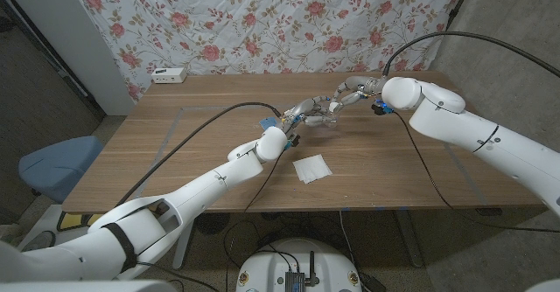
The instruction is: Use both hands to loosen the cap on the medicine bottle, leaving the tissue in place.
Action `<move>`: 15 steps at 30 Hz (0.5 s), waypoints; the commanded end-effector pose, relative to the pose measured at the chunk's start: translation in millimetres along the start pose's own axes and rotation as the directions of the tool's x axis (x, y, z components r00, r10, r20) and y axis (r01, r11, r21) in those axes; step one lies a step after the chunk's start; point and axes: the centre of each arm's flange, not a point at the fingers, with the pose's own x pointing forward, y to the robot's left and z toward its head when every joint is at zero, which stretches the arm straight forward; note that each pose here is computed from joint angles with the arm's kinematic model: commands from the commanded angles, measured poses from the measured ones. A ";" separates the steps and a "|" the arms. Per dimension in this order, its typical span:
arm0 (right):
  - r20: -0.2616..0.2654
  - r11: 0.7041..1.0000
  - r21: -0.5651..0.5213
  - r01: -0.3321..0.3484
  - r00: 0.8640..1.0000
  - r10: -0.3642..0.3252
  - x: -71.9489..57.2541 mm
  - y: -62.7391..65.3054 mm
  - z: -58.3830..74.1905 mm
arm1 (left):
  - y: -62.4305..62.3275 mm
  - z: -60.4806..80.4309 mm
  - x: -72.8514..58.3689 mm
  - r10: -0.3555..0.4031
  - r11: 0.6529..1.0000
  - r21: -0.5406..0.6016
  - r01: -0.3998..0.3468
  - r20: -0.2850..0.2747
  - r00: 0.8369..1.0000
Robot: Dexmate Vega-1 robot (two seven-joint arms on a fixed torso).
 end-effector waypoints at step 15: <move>0.051 0.998 0.054 -0.022 0.999 0.019 2.1 -2.0 -0.4 | -0.8 -3.6 -2.9 0.001 1.000 -0.005 -0.001 -0.007 1.000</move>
